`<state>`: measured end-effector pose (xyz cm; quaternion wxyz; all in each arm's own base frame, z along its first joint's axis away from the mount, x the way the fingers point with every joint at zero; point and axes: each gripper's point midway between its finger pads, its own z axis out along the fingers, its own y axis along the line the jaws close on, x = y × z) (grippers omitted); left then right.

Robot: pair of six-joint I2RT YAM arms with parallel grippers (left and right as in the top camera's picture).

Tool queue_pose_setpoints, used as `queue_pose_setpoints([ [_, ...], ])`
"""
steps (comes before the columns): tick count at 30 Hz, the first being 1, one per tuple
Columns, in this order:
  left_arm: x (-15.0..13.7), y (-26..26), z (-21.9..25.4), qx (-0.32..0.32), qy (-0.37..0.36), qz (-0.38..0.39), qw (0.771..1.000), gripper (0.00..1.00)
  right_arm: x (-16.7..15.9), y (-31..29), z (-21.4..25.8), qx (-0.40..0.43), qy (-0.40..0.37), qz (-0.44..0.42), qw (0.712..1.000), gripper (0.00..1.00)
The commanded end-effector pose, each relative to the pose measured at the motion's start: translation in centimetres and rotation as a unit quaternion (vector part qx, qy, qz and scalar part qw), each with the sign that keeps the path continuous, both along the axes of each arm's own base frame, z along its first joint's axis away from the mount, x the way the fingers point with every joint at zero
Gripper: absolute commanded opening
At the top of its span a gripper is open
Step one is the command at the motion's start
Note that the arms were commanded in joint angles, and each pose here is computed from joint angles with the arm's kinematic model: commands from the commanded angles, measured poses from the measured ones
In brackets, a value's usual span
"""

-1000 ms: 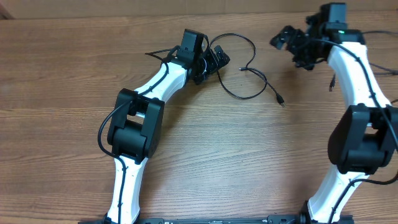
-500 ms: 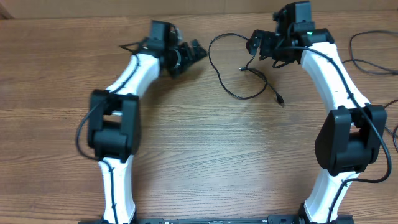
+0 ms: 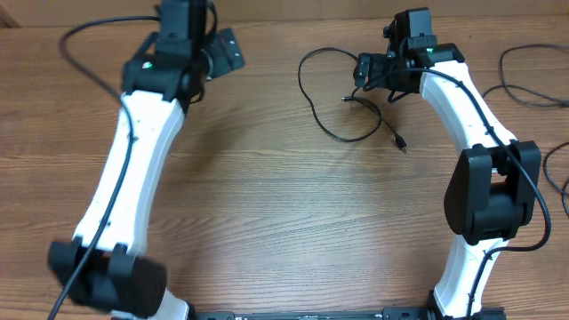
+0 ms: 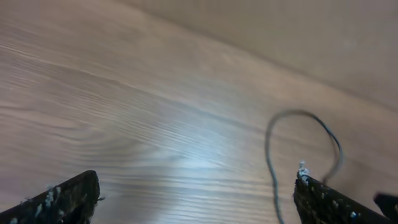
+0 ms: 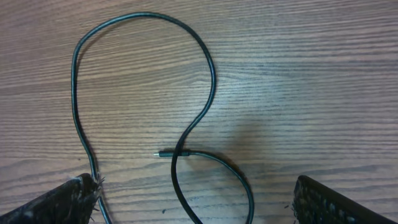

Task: Untangle cables

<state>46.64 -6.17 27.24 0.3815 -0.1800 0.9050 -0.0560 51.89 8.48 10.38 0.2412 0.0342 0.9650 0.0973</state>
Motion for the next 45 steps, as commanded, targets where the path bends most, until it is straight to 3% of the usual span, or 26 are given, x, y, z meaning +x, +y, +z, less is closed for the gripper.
queue_pose_setpoints([
  [1, -2.0, 4.2, 5.2, 0.074, -0.057, 0.077, 0.993, 0.99, -0.9, 0.5, -1.4, 0.008, 0.016, 0.018, 1.0, 1.0],
  [8, -5.7, 8.4, 11.1, 0.107, -0.13, 0.186, 0.968, 1.0, -3.0, 2.7, -4.3, 0.005, 0.022, 0.139, 0.99, 0.98],
  [13, -6.1, 8.8, 11.0, 0.116, -0.126, 0.194, 0.966, 1.0, -2.8, 2.0, -6.1, -0.063, -0.013, 0.219, 0.974, 0.86],
  [19, -6.4, 8.9, 10.3, 0.124, -0.108, 0.191, 0.968, 0.99, -1.0, 0.5, -6.6, -0.135, -0.052, 0.236, 0.961, 0.76],
  [26, -6.6, 8.9, 10.0, 0.129, -0.099, 0.189, 0.968, 1.0, -1.8, 1.9, -8.9, -0.097, -0.038, 0.26, 0.96, 0.57],
  [30, -7.0, 9.0, 9.5, 0.134, -0.087, 0.186, 0.969, 1.0, -2.7, 3.3, -9.0, -0.054, -0.034, 0.28, 0.958, 0.55],
  [36, -7.1, 9.0, 9.3, 0.136, -0.081, 0.186, 0.97, 0.99, -2.6, 3.3, -9.3, -0.055, -0.034, 0.28, 0.958, 0.54],
  [43, -7.2, 9.0, 9.3, 0.136, -0.081, 0.185, 0.97, 0.99, -0.9, 1.8, -9.8, -0.103, -0.051, 0.256, 0.96, 0.37],
  [44, -7.2, 9.0, 9.3, 0.136, -0.081, 0.185, 0.97, 1.0, -0.5, 1.5, -9.6, -0.112, -0.057, 0.251, 0.96, 0.33],
  [45, -7.2, 9.0, 9.3, 0.136, -0.081, 0.185, 0.97, 1.0, 0.0, 1.3, -9.4, -0.122, -0.067, 0.245, 0.959, 0.2],
])
